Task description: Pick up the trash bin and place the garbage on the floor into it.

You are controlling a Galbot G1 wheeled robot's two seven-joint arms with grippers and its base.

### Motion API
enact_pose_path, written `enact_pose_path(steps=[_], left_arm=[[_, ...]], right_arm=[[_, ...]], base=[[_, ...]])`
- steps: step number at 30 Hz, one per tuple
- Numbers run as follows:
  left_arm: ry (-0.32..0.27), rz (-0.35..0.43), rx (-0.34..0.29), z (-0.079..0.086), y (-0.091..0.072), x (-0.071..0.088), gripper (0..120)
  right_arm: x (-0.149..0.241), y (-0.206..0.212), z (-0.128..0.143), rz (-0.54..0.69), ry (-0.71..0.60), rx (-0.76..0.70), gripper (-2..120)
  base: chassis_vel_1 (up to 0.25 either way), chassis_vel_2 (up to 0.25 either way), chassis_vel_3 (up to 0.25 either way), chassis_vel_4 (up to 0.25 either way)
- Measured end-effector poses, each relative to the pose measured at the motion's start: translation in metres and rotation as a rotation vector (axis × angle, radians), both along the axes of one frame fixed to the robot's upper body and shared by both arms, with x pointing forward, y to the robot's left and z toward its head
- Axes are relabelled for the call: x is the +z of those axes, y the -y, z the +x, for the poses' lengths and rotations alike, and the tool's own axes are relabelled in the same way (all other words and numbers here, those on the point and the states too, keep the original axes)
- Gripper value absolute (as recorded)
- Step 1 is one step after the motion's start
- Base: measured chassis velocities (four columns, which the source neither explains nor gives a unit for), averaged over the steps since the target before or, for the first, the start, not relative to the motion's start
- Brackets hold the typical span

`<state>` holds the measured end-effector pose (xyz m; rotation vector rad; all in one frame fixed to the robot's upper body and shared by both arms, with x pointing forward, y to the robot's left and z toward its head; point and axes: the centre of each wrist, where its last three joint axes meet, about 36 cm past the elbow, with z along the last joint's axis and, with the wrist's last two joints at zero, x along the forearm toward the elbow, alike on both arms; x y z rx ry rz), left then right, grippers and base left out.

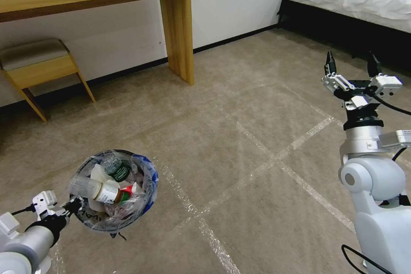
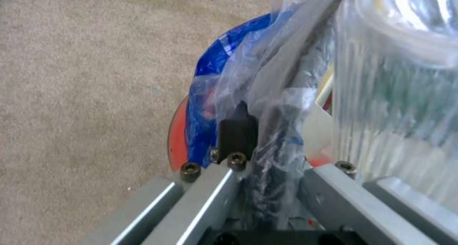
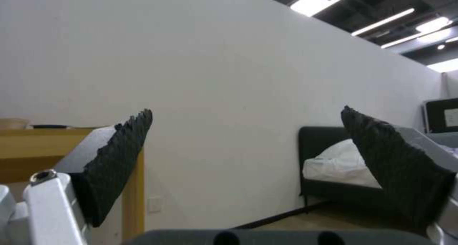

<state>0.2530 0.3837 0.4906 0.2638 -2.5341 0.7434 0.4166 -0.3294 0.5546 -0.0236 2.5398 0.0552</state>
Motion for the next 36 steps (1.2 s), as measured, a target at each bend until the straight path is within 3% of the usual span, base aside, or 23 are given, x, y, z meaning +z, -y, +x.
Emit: enact_pose_path(steps=[17,36], left_arm=[[0.008,-0.005,0.001,0.001,0.0,0.001,0],[0.013,-0.011,0.0,0.0,0.001,0.002,0]], right_arm=[[0.004,0.024,0.013,-0.039,0.028,-0.056,100],[0.002,0.023,0.013,-0.038,0.026,-0.055,100]], base=[[0.0,0.0,0.0,0.0],[0.0,0.0,0.0,0.0]])
